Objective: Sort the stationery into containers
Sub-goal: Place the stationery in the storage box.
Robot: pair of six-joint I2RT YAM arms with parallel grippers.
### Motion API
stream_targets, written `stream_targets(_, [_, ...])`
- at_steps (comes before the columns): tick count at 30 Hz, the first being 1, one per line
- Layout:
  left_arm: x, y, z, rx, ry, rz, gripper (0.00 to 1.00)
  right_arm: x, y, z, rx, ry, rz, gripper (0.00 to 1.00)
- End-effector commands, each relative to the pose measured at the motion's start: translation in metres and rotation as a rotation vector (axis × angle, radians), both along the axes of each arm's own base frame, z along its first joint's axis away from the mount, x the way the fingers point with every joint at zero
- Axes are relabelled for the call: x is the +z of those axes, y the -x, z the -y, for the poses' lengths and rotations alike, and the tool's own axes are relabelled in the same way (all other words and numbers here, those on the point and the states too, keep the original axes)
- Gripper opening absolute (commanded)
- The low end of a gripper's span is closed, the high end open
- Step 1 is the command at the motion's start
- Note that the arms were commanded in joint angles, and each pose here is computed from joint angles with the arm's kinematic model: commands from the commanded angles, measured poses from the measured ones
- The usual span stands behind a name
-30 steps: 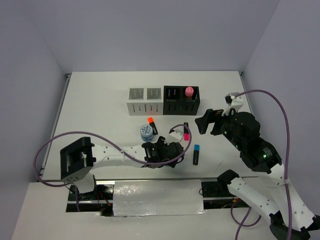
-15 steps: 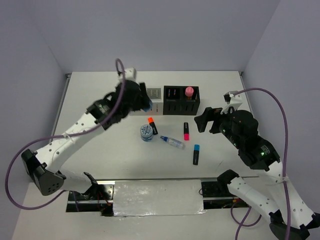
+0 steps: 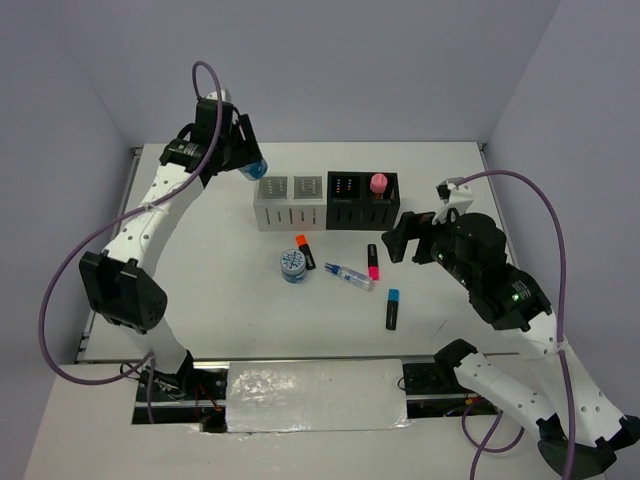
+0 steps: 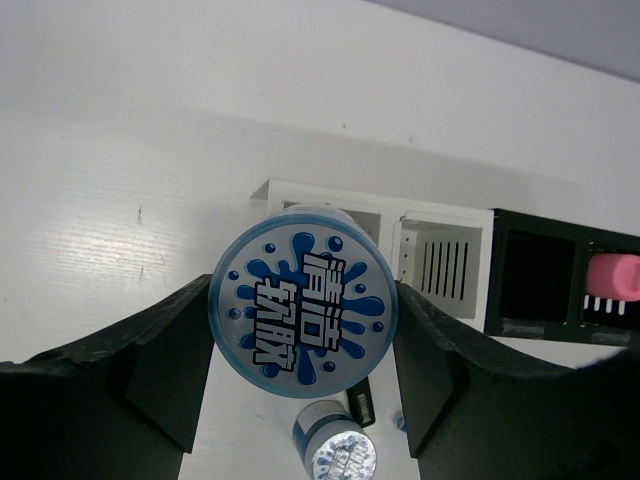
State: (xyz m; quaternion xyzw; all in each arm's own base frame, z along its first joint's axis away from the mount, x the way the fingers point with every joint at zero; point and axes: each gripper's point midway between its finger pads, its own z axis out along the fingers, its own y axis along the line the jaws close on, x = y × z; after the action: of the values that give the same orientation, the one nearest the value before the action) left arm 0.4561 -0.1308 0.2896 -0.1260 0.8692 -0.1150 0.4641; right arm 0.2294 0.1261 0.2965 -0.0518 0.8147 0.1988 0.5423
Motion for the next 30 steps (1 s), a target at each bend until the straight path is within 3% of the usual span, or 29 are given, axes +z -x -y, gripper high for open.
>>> stream_targets(1, [0.018, -0.008, 0.023, -0.114, 0.051, 0.052, 0.00, 0.012, 0.000, 0.001, 0.011, -0.001, 0.053, 1.00])
stream_targets(22, [-0.051, -0.028, 0.039, -0.180, 0.027, -0.082, 0.00, 0.006, 0.007, -0.003, 0.052, -0.007, 0.047, 1.00])
stream_targets(30, [-0.063, -0.032, 0.036, -0.174, -0.004, -0.111, 0.11, 0.003, 0.007, -0.004, 0.058, -0.001, 0.042, 1.00])
